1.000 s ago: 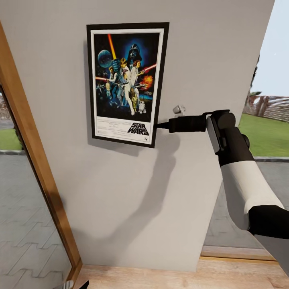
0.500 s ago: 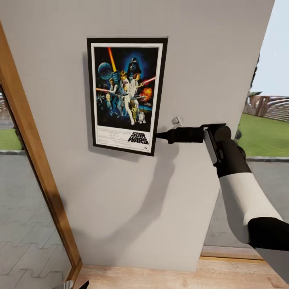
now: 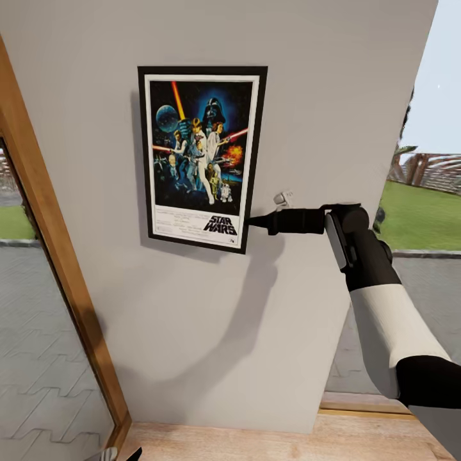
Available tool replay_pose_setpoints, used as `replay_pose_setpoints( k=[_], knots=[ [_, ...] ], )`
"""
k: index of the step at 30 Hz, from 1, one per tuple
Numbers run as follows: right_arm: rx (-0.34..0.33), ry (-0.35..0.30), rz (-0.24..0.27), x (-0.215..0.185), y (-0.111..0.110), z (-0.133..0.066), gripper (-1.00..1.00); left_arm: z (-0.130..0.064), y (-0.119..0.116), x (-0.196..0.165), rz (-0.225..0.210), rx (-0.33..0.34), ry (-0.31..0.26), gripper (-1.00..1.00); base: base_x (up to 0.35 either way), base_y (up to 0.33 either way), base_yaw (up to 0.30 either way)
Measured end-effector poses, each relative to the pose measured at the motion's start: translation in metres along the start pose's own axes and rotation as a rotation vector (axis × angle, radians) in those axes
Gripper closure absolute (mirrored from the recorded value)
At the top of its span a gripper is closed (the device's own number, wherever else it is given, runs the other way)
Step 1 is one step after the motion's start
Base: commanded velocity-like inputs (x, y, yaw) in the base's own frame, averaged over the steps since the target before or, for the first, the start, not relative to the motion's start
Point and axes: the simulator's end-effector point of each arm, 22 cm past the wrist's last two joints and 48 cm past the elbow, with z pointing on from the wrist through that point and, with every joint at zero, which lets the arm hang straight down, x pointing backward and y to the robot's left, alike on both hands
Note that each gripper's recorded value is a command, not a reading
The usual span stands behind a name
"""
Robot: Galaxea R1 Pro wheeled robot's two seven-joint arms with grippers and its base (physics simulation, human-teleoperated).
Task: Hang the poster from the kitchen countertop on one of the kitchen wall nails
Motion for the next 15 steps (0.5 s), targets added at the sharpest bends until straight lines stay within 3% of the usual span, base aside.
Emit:
replay_pose_setpoints(
  k=[15],
  knots=[
    [-0.003, 0.005, 0.006, 0.0055, 0.0006, 0.0015, 1.0, 0.0001, -0.0001, 0.0002, 0.0, 0.0, 0.0, -1.0, 0.0, 0.0, 0.0]
  ],
)
